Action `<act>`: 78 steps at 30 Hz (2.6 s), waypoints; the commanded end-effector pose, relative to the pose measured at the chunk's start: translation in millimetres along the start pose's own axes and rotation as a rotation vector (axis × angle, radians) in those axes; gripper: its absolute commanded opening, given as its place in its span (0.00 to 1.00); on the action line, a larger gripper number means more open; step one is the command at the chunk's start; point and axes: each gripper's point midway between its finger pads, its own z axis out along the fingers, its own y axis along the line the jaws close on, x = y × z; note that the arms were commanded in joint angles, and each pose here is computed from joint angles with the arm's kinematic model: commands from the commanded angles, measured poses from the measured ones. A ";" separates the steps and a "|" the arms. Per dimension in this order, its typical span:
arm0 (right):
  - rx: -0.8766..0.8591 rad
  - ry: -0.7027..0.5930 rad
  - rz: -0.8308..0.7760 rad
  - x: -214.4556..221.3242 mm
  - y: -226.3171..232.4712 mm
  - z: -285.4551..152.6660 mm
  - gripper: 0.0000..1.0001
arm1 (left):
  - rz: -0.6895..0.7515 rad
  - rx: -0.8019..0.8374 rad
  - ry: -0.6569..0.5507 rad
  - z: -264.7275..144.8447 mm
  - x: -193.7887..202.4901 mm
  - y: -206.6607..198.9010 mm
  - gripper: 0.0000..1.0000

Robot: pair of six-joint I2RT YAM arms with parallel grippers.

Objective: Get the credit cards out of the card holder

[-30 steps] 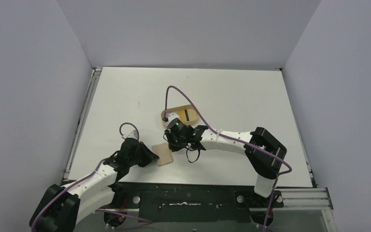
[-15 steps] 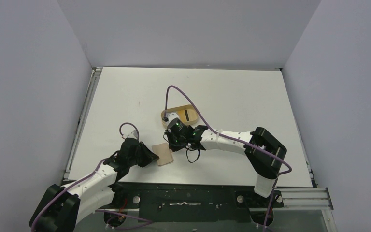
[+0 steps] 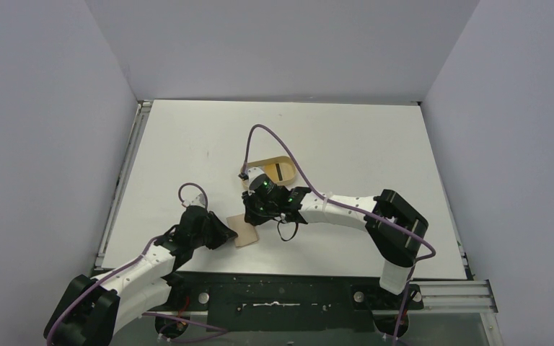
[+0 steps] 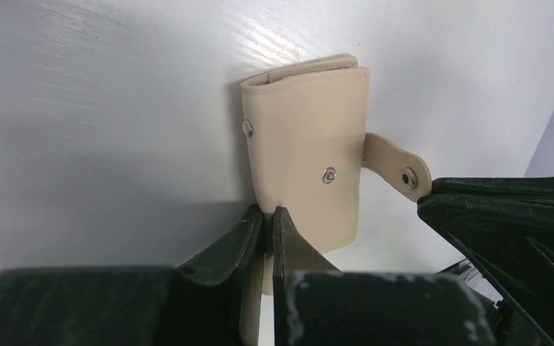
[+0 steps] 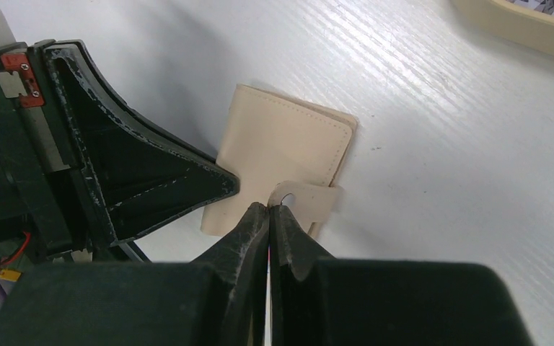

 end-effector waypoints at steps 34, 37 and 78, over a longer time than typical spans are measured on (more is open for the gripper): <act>0.286 0.047 -0.150 -36.5 -30.0 -34.7 0.39 | 0.005 -0.029 0.025 1.6 2.3 4.6 0.00; 0.288 0.062 -0.149 -30.8 -32.0 -31.6 0.38 | 0.005 -0.032 0.027 2.1 2.4 5.1 0.00; 0.223 0.116 -0.081 -1.0 -34.5 -5.3 0.22 | 0.005 -0.022 0.021 2.7 1.3 3.7 0.00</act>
